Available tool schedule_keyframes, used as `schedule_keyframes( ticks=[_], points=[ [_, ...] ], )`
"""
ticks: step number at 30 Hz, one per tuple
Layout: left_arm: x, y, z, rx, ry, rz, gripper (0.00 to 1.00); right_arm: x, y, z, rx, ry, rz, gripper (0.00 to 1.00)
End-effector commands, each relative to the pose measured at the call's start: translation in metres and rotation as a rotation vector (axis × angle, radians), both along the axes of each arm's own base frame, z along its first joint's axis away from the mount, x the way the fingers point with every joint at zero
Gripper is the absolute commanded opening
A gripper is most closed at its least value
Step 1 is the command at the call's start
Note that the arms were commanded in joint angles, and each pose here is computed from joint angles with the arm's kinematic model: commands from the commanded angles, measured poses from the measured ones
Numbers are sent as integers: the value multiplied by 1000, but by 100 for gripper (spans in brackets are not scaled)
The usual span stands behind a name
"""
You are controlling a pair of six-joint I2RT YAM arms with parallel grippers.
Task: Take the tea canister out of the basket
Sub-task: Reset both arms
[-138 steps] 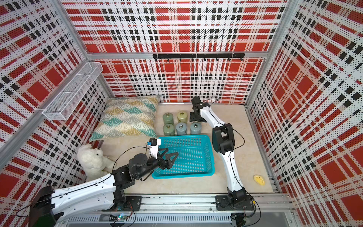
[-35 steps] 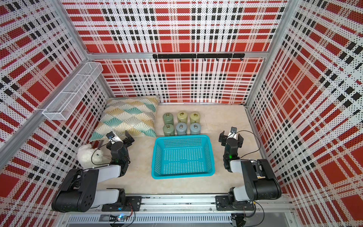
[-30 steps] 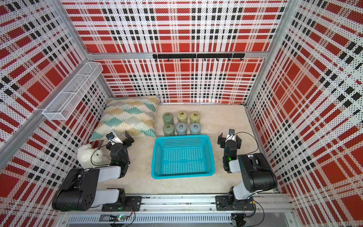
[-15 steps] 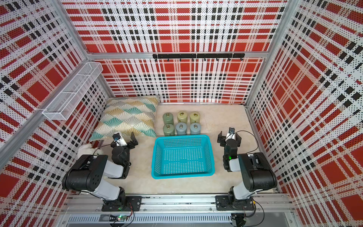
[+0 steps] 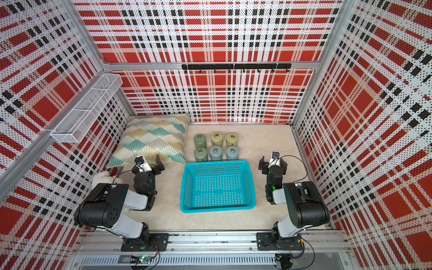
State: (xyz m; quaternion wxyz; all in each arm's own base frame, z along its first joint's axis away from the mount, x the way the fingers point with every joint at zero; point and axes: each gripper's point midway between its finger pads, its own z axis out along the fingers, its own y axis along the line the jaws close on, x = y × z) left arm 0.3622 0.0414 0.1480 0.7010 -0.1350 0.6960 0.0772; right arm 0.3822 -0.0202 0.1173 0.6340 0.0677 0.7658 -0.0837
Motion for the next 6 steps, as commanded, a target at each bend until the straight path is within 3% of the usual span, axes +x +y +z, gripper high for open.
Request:
schedule_keyframes(
  ticks=[1,6],
  points=[
    [3,1,7,16,-20,15,99,4,-2,9,5,-32,-3,100],
    [3,0,7,17,-20,14,99,4,-2,9,5,-32,-4,100]
  ],
)
